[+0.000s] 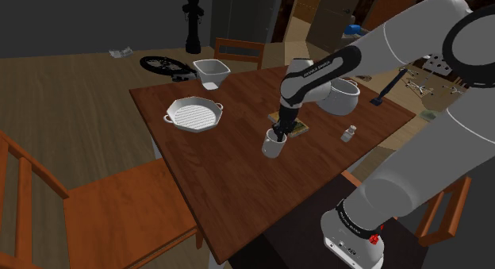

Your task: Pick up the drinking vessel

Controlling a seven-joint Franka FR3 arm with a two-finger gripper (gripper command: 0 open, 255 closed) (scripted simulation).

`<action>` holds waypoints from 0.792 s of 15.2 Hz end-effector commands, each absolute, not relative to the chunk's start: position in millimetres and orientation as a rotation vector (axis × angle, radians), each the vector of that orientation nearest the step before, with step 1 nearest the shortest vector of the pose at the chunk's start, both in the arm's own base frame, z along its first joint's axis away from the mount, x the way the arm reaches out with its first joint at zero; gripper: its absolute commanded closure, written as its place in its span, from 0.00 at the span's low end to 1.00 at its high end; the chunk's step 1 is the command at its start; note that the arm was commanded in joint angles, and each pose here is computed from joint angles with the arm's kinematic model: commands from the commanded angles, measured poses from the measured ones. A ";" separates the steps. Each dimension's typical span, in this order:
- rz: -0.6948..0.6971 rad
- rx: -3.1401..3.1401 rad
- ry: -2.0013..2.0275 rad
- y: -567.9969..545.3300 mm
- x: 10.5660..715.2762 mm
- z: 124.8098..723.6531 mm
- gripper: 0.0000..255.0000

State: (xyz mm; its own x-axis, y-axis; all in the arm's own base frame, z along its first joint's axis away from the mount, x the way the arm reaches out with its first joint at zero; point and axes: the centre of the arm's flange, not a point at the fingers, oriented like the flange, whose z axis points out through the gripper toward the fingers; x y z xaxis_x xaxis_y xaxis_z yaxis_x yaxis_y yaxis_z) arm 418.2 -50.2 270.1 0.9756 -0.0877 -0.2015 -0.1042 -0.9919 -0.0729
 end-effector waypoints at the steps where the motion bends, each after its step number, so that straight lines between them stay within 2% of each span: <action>1: 0.305 -3.040 0.148 -51.2 418.3 281.6 1.00; 12: 0.305 -3.040 0.148 -51.2 418.3 329.9 1.00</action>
